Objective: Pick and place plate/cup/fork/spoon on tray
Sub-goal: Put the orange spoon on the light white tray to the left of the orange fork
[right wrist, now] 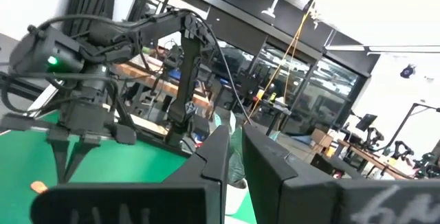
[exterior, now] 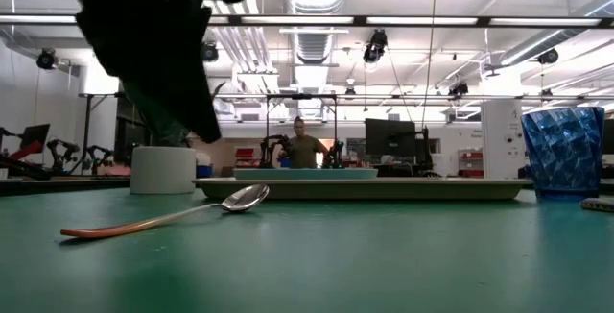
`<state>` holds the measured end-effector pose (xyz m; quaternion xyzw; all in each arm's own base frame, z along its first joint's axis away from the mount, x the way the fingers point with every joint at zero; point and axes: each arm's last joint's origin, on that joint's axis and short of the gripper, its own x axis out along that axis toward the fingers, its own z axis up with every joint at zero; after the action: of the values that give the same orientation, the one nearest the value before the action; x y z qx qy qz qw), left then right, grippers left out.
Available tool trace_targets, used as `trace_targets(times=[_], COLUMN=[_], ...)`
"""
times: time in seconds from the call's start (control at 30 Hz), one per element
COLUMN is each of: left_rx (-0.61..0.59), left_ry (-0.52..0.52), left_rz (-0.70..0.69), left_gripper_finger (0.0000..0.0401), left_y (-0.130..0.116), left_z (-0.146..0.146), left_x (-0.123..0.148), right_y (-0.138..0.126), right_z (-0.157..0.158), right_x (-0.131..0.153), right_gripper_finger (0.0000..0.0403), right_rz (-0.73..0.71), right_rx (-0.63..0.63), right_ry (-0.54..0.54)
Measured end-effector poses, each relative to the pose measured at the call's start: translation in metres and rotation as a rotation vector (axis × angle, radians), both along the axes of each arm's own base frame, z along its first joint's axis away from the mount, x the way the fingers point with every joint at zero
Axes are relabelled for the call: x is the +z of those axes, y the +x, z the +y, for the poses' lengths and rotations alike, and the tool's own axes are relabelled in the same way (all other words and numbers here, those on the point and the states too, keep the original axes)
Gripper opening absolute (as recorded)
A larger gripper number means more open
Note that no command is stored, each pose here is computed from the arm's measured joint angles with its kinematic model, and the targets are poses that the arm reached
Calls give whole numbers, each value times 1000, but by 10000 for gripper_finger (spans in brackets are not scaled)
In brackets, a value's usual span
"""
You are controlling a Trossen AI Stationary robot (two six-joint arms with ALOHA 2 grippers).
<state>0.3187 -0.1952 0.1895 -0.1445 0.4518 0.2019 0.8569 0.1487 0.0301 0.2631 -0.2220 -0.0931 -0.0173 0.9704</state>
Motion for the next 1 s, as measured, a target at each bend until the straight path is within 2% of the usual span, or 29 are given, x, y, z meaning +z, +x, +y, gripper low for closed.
trace_targets(times=[0.2, 0.63, 0.8, 1.0], left_rx=[37, 34, 34, 35], left_ry=[-16, -35, -39, -35], left_rz=[19, -1, -6, -7], left_gripper_finger=[0, 2, 29, 83], left_y=[-4, -8, -8, -8], left_z=[3, 3, 3, 3], left_x=[-9, -23, -23, -25], right_y=[0, 0, 0, 0], right_z=[0, 0, 0, 0], right_x=[0, 0, 0, 0], right_gripper_finger=[34, 34, 34, 34], right_rz=[-1, 1, 0, 0], right_rx=[2, 3, 3, 2], right_ry=[8, 12, 12, 8])
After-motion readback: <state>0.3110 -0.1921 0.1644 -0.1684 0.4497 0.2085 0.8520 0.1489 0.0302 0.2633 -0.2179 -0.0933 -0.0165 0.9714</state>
